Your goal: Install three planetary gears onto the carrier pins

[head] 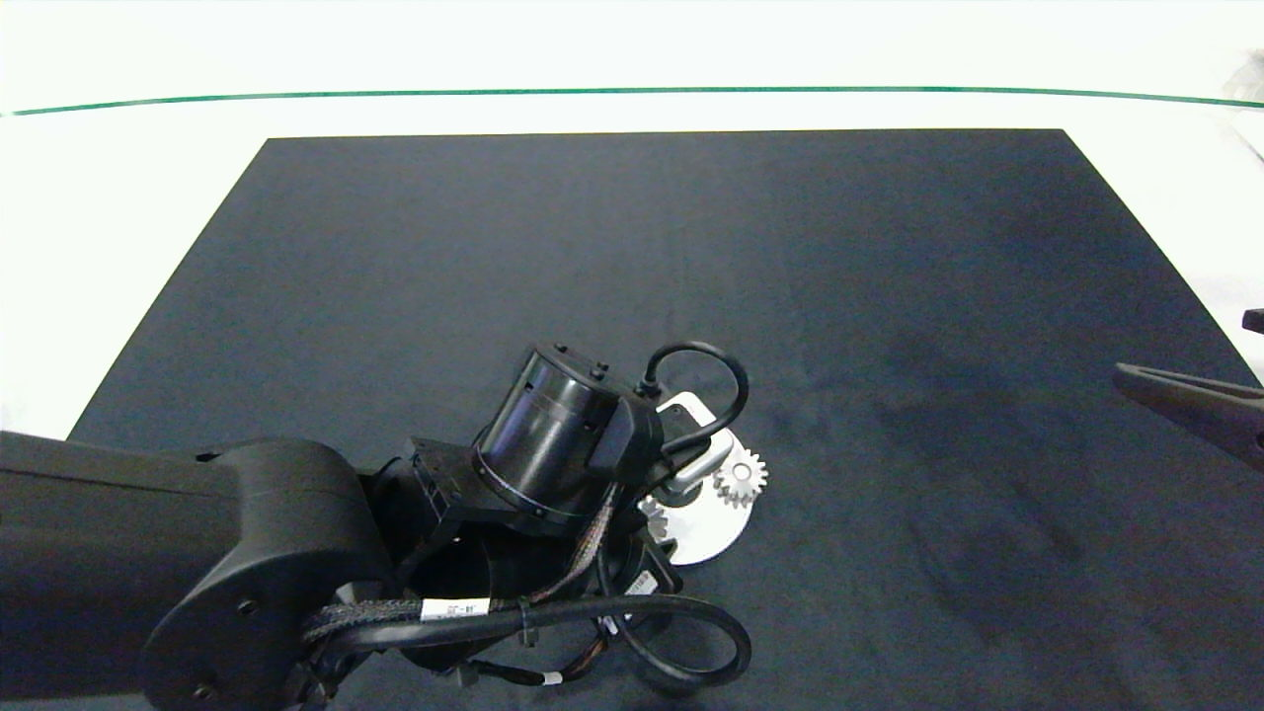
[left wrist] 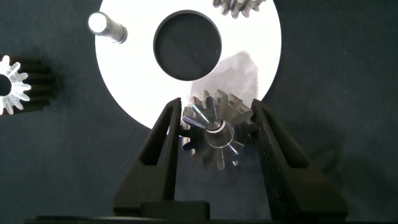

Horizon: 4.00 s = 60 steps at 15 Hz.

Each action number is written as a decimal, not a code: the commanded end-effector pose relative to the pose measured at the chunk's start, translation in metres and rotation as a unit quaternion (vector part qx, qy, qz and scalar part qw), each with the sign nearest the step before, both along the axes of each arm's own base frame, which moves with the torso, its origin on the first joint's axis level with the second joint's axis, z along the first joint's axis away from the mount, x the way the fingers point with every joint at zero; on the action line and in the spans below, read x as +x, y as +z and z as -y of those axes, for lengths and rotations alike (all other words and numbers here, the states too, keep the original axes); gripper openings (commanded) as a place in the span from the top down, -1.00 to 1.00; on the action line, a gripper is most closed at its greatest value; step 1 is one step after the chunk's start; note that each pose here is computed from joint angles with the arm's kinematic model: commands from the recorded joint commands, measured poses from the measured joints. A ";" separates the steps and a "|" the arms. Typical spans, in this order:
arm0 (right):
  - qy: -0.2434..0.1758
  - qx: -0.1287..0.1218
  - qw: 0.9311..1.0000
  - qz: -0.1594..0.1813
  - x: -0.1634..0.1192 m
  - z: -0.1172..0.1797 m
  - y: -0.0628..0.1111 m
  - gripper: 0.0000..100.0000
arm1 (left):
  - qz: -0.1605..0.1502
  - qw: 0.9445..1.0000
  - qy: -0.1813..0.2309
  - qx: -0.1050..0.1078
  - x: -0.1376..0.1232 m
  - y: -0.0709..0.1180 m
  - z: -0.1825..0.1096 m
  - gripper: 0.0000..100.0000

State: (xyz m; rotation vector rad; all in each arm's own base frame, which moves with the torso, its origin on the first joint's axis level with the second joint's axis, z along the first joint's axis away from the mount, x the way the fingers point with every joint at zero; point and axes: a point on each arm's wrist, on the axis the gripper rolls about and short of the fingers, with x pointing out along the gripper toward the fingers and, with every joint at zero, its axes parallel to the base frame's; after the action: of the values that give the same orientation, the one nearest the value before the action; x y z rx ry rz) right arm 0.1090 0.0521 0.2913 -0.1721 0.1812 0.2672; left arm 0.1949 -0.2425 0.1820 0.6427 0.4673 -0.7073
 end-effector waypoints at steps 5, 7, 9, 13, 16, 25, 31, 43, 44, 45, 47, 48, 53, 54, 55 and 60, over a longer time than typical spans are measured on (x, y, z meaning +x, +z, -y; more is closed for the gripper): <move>0.000 -0.002 1.000 -0.001 0.000 0.000 -0.001 -1.00 | -0.001 1.000 0.002 0.003 0.001 -0.002 0.000 -1.00; 0.000 -0.002 1.000 -0.001 0.000 0.000 -0.001 -1.00 | 0.000 1.000 0.001 0.002 0.001 -0.001 0.000 -1.00; 0.000 -0.001 1.000 -0.001 0.000 0.000 0.000 -1.00 | 0.005 1.000 0.004 -0.008 0.001 0.003 0.000 -1.00; 0.000 -0.001 1.000 -0.001 0.000 0.000 0.000 -1.00 | 0.037 0.995 0.043 -0.078 0.004 0.045 -0.022 -1.00; 0.004 0.000 1.000 0.001 -0.001 -0.001 0.000 -1.00 | 0.038 0.985 0.099 -0.134 0.015 0.079 -0.040 -1.00; 0.008 -0.002 1.000 0.000 -0.002 -0.001 -0.001 -1.00 | 0.031 0.979 0.160 -0.120 0.076 0.054 -0.034 -1.00; 0.010 -0.002 1.000 -0.001 -0.003 -0.002 -0.002 -1.00 | 0.025 0.980 0.168 -0.101 0.097 0.032 -0.029 -1.00; 0.014 -0.003 1.000 -0.002 -0.003 -0.002 -0.002 -1.00 | 0.023 0.973 0.211 -0.096 0.110 0.028 -0.057 -1.00; 0.014 -0.002 1.000 -0.001 -0.003 -0.002 -0.002 -1.00 | 0.021 0.973 0.212 -0.093 0.110 0.026 -0.058 -0.99; 0.014 -0.002 1.000 -0.001 -0.003 -0.002 -0.002 -1.00 | 0.017 0.973 0.212 -0.090 0.108 0.023 -0.059 -0.96; 0.014 -0.003 1.000 -0.002 -0.003 -0.002 -0.002 -1.00 | 0.018 0.973 0.211 -0.092 0.108 0.024 -0.059 -0.87; 0.014 -0.003 1.000 -0.002 -0.003 -0.002 -0.002 -1.00 | 0.021 0.973 0.211 -0.094 0.108 0.024 -0.059 -0.84; 0.014 -0.002 1.000 0.000 -0.004 -0.002 -0.002 -1.00 | 0.020 0.973 0.208 -0.094 0.108 0.023 -0.056 -0.63; 0.014 -0.002 1.000 0.000 -0.004 -0.002 -0.002 -1.00 | 0.019 0.974 0.208 -0.093 0.108 0.022 -0.056 -0.60; 0.014 -0.002 1.000 0.000 -0.004 -0.002 -0.002 -1.00 | 0.019 0.974 0.207 -0.093 0.108 0.022 -0.056 -0.54; 0.014 -0.002 1.000 0.000 -0.004 -0.002 -0.002 -1.00 | 0.019 0.974 0.207 -0.093 0.108 0.022 -0.056 -0.36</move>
State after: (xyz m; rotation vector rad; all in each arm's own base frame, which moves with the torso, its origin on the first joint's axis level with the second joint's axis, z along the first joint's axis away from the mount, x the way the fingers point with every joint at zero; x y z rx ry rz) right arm 0.1054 0.0543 0.2894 -0.1776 0.1798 0.2960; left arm 0.3029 -0.1875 0.2042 0.3634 0.4762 -0.3402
